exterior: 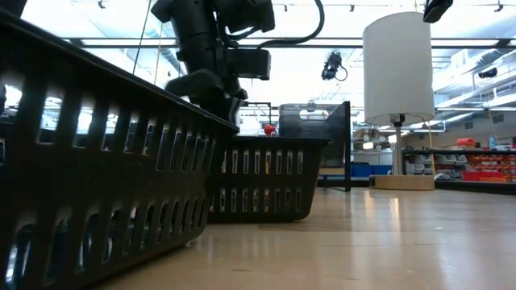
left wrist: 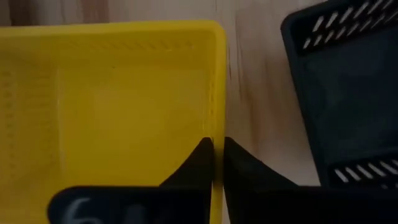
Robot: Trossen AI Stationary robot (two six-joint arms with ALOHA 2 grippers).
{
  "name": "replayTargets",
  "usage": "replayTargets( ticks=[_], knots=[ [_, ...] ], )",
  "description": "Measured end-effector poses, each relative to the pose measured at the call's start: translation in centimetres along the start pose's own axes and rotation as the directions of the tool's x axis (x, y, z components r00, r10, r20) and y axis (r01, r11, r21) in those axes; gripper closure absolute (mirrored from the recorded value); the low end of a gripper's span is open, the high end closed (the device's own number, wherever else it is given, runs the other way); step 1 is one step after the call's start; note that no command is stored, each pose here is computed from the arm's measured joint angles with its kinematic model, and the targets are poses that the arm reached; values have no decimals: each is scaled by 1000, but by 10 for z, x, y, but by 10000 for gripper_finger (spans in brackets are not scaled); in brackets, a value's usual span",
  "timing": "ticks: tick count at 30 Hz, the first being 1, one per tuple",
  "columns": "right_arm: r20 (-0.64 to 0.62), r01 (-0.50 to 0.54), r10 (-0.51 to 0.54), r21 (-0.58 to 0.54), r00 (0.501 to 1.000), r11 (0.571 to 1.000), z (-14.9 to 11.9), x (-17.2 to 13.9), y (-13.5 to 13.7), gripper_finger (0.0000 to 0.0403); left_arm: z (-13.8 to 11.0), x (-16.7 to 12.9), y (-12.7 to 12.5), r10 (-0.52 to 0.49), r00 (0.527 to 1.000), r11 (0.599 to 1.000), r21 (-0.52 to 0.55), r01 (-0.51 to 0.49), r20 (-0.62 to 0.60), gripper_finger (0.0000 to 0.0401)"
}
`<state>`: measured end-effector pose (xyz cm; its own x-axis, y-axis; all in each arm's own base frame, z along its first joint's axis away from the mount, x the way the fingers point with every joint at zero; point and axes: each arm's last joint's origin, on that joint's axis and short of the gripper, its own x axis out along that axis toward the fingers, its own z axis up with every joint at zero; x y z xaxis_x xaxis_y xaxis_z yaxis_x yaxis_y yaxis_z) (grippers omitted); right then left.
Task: Stack baskets on shelf by color
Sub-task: Put the stacked yellow bins on the shelf
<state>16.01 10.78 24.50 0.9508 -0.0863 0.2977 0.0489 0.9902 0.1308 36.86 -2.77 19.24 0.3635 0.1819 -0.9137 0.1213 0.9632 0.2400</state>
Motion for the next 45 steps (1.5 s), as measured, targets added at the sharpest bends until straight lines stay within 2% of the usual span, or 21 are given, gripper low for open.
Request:
replayTargets(
  ticks=[3,9,15,19,29,37,42,45],
  knots=[
    [1,0,0,0,1000,1000,0,0,0,363,0,-6,0,-6,1000,1000,-21,5,-27,383],
    [6,-3,3,6,1000,1000,1,0,0,363,1,-31,4,-3,1000,999,-51,4,9,385],
    [6,-2,2,4,1000,1000,1,0,0,363,-3,-50,29,29,998,992,-122,-22,61,385],
    [6,-2,2,6,1000,1000,1,0,0,363,-7,-48,47,45,998,987,-159,-38,44,385],
    [6,0,0,5,1000,1000,1,0,0,363,-10,-40,81,67,995,986,-154,-56,72,385],
    [5,0,0,5,1000,1000,1,0,0,363,-20,-32,124,136,986,976,-185,-117,97,385],
    [5,0,0,6,1000,1000,1,0,0,363,-27,-20,148,102,987,977,-201,-76,123,384],
    [6,0,0,9,1000,1000,1,0,0,363,-31,-10,153,82,991,980,-189,-62,102,378]
  ],
)
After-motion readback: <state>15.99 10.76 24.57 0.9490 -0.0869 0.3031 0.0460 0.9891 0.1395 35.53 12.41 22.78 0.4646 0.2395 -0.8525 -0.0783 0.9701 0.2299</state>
